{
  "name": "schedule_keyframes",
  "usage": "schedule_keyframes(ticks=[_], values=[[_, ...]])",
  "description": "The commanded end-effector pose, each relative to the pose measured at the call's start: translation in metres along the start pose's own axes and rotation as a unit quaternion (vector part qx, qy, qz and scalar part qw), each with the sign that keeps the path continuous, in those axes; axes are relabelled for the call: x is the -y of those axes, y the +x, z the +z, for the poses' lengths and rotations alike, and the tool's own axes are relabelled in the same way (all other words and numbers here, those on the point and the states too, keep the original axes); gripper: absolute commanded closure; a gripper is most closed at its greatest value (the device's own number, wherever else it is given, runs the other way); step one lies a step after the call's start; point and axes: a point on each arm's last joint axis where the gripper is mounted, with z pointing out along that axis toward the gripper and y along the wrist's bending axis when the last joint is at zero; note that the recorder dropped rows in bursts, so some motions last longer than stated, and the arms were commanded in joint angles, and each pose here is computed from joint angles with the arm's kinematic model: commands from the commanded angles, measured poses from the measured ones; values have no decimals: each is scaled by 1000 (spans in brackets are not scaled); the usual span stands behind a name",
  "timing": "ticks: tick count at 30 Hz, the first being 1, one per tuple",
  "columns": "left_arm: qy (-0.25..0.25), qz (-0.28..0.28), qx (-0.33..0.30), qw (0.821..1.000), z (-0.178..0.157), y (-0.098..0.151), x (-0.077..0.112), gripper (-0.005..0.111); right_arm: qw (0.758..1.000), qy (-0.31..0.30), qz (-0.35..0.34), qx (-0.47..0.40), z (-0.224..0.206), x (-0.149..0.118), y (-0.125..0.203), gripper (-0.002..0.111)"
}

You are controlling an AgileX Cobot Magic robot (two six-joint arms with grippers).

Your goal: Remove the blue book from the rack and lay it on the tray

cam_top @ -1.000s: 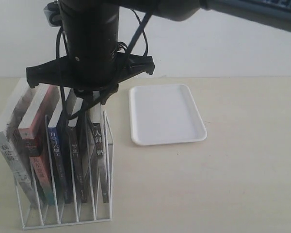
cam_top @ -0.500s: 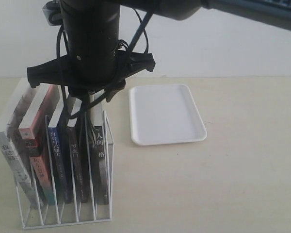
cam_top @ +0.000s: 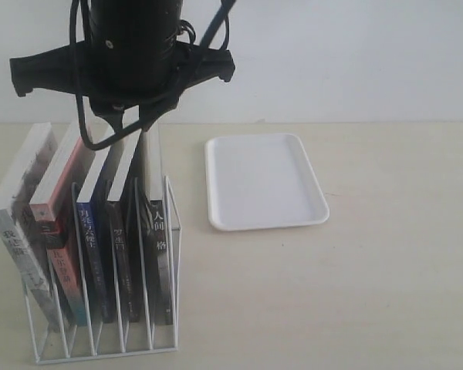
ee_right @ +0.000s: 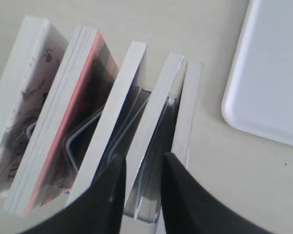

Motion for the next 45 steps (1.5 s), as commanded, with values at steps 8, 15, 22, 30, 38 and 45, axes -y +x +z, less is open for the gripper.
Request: schedule_keyframes(ticks=[8, 15, 22, 30, 38, 45], values=[[-2, 2, 0, 1000, 0, 1, 0, 102, 1000, -3, 4, 1, -2, 1, 0, 84], [-2, 2, 0, 1000, 0, 1, 0, 102, 1000, 10, 5, -24, 17, 0, 7, 84], [-2, 2, 0, 1000, 0, 1, 0, 102, 999, 16, 1, -47, 38, -4, 13, 84], [-2, 2, 0, 1000, 0, 1, 0, 102, 999, 12, -2, -49, 40, -6, 13, 84], [-2, 2, 0, 1000, 0, 1, 0, 102, 999, 24, -12, -31, 32, -2, 9, 84], [-2, 2, 0, 1000, 0, 1, 0, 102, 1000, -4, -4, -3, 13, -3, 4, 84]])
